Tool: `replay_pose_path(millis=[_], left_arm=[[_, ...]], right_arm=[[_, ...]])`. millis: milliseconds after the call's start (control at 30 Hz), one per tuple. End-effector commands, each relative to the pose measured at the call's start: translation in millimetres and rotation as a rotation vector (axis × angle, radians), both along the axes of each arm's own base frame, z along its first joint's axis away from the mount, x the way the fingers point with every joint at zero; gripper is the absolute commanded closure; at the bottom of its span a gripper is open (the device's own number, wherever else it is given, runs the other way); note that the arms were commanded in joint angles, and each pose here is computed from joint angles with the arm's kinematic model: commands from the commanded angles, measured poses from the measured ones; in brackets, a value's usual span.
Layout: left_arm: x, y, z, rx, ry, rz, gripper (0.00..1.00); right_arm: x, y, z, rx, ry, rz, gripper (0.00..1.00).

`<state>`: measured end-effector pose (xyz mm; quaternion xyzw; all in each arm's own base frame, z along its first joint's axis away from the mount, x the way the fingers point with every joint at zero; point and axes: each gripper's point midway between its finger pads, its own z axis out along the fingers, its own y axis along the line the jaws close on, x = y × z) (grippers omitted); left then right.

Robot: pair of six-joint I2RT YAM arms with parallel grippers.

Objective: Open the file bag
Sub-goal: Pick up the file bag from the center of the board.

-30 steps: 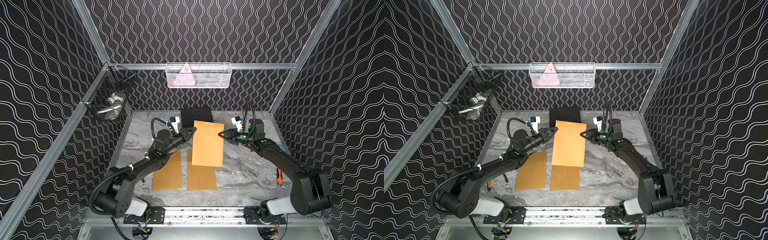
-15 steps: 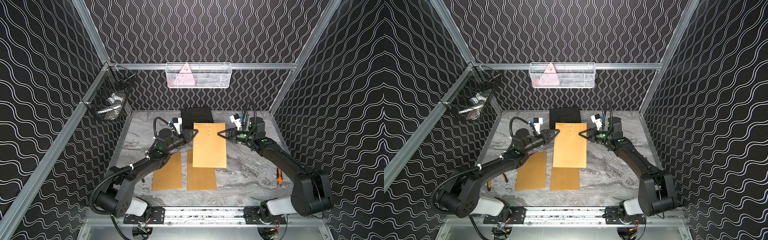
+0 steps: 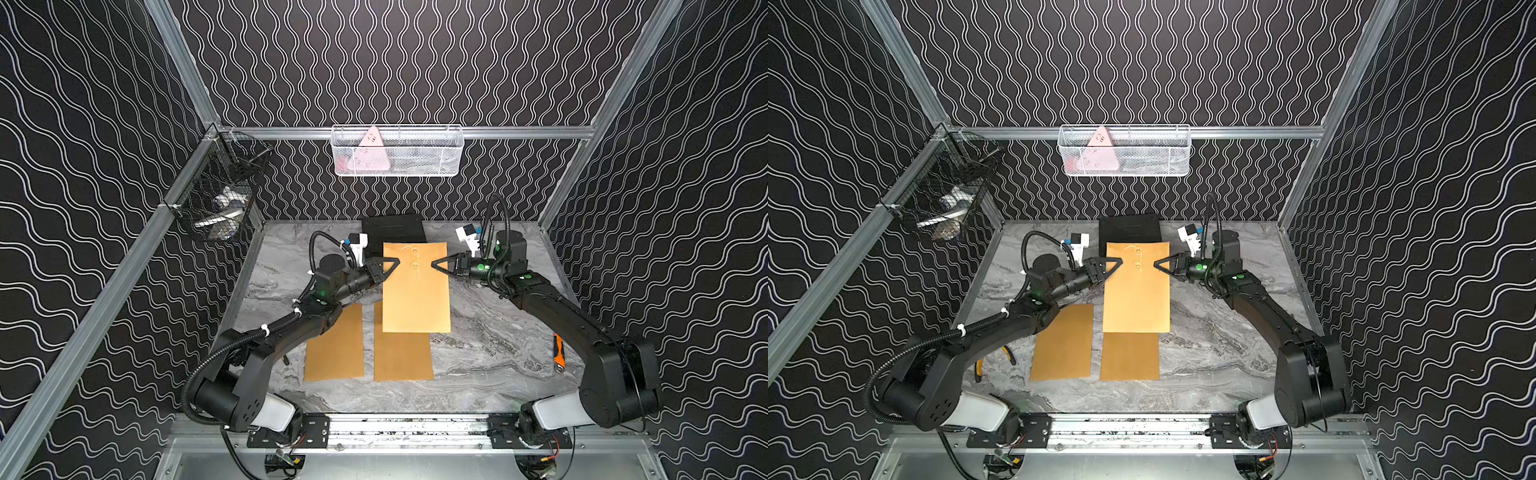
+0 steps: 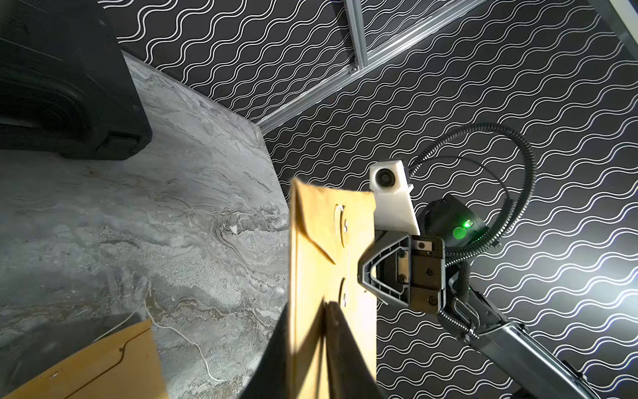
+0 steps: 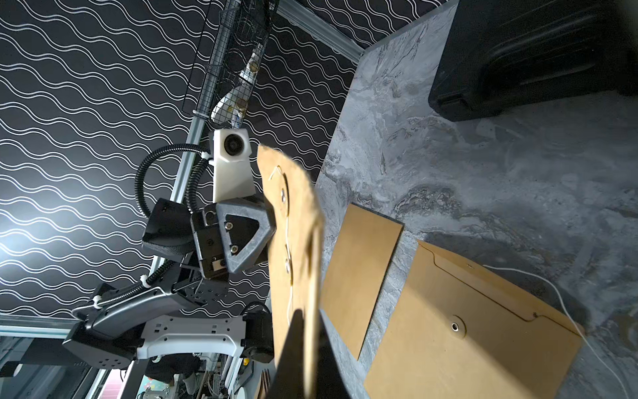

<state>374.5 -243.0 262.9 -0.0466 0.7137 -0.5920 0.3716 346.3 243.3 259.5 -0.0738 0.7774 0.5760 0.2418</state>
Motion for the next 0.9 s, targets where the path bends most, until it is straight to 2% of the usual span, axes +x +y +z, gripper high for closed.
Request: replay_pose_path(millis=[0, 133, 233, 433, 500, 700, 833, 867], left_arm=[[-4, -5, 20, -0.035, -0.065, -0.035, 0.87], [-5, -4, 19, -0.035, -0.065, -0.032, 1.00], [-6, -2, 18, -0.031, -0.063, -0.019, 1.00], [-7, 6, 16, 0.027, -0.072, 0.027, 1.00], [-7, 10, 15, 0.072, -0.078, 0.049, 1.00], [-5, 25, 8, 0.227, -0.082, 0.127, 1.00], [-5, 29, 8, 0.279, -0.088, 0.156, 1.00], [-5, 29, 9, 0.285, -0.094, 0.159, 1.00]], right_arm=[[1, 5, 3, -0.002, -0.039, 0.015, 1.00], [1, 6, 4, -0.008, -0.045, 0.014, 0.98], [0, 4, 1, -0.026, -0.042, 0.004, 0.92], [-2, -7, -9, -0.111, -0.035, -0.055, 0.65], [-4, -16, -13, -0.173, -0.038, -0.099, 0.61], [-10, -43, -23, -0.372, -0.032, -0.226, 0.60], [-15, -30, -24, -0.460, -0.058, -0.226, 0.61], [-14, -22, -14, -0.468, -0.083, -0.227, 0.63]])
